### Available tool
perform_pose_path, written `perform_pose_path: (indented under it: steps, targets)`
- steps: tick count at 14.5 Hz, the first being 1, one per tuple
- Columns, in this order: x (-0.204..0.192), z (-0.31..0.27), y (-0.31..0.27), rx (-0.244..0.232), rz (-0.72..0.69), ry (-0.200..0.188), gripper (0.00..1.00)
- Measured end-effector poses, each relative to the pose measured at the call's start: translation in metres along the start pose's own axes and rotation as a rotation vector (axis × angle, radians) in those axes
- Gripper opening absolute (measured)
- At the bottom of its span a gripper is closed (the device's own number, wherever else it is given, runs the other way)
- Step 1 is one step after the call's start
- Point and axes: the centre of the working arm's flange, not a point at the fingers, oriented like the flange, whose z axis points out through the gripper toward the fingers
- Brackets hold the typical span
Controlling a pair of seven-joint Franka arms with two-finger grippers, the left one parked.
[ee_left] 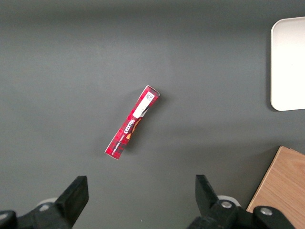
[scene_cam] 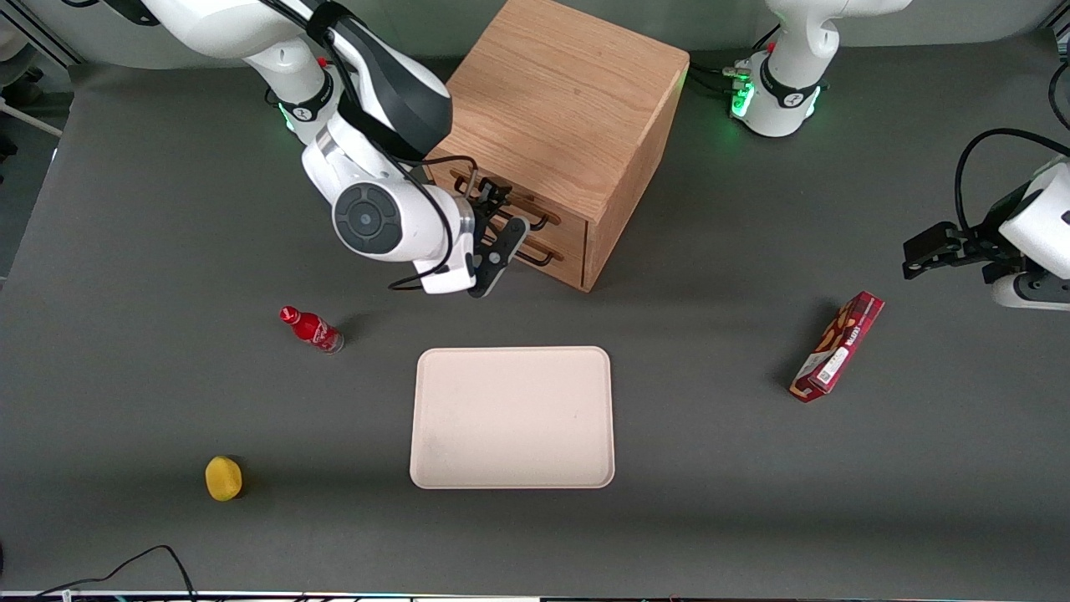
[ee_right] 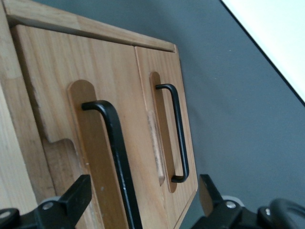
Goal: Open upper drawer
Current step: 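Lower the right gripper onto the upper drawer's black handle and close it, then pull the upper drawer outward from the cabinet with the right gripper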
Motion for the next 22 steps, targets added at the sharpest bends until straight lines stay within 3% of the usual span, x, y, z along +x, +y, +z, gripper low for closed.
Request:
perform_pose_path:
  steps: [22]
  targets:
    - [0.002, 0.030, 0.014, -0.027, -0.063, -0.009, 1.00]
